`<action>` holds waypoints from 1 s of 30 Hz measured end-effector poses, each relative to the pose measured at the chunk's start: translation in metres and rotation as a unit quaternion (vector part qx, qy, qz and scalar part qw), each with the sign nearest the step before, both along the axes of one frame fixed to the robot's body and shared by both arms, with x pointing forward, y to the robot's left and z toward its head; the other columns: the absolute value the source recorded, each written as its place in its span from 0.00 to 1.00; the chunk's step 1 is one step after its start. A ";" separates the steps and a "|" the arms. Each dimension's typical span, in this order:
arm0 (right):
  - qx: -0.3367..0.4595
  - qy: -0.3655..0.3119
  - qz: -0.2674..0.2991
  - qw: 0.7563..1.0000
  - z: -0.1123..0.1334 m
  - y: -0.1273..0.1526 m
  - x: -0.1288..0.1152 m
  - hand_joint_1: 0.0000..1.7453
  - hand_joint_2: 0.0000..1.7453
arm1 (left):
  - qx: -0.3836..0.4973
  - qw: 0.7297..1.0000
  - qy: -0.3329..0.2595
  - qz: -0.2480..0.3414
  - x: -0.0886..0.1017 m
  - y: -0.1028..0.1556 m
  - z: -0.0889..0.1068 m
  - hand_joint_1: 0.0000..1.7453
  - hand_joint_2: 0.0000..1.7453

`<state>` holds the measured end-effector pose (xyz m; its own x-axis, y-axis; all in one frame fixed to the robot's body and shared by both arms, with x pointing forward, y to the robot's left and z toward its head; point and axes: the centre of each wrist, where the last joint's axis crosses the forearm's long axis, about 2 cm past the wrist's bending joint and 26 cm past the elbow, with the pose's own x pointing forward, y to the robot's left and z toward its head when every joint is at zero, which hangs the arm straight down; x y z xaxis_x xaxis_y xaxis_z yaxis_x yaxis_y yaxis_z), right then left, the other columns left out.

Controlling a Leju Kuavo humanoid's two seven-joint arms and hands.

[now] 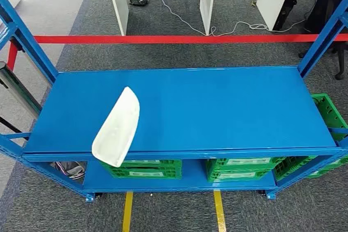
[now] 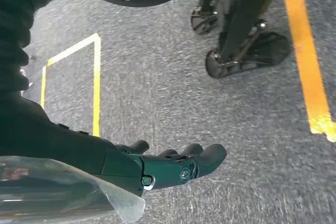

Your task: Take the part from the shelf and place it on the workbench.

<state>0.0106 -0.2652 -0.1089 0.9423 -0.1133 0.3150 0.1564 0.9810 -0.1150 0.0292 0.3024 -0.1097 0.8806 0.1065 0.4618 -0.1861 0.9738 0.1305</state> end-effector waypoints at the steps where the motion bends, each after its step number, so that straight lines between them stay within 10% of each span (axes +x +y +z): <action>1: -0.002 -0.001 -0.002 1.000 0.000 0.001 0.000 0.00 1.00 | 0.002 1.000 -0.004 0.002 0.001 0.000 0.000 0.00 1.00; 16: -0.045 -0.010 -0.027 0.999 0.003 0.015 0.000 0.00 1.00 | 0.055 0.987 -0.139 0.056 0.037 -0.005 0.007 0.00 1.00; 30: -0.084 -0.012 -0.021 0.996 0.004 0.026 -0.006 0.00 1.00 | 0.133 0.918 -0.368 0.056 0.107 -0.012 0.053 0.00 1.00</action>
<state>0.0046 -0.2390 -0.1046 0.9299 -0.0971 0.3548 0.2022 0.9406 -0.2727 0.1361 0.2905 -0.0565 0.3091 -0.0254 0.9507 -0.4170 0.8948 0.1594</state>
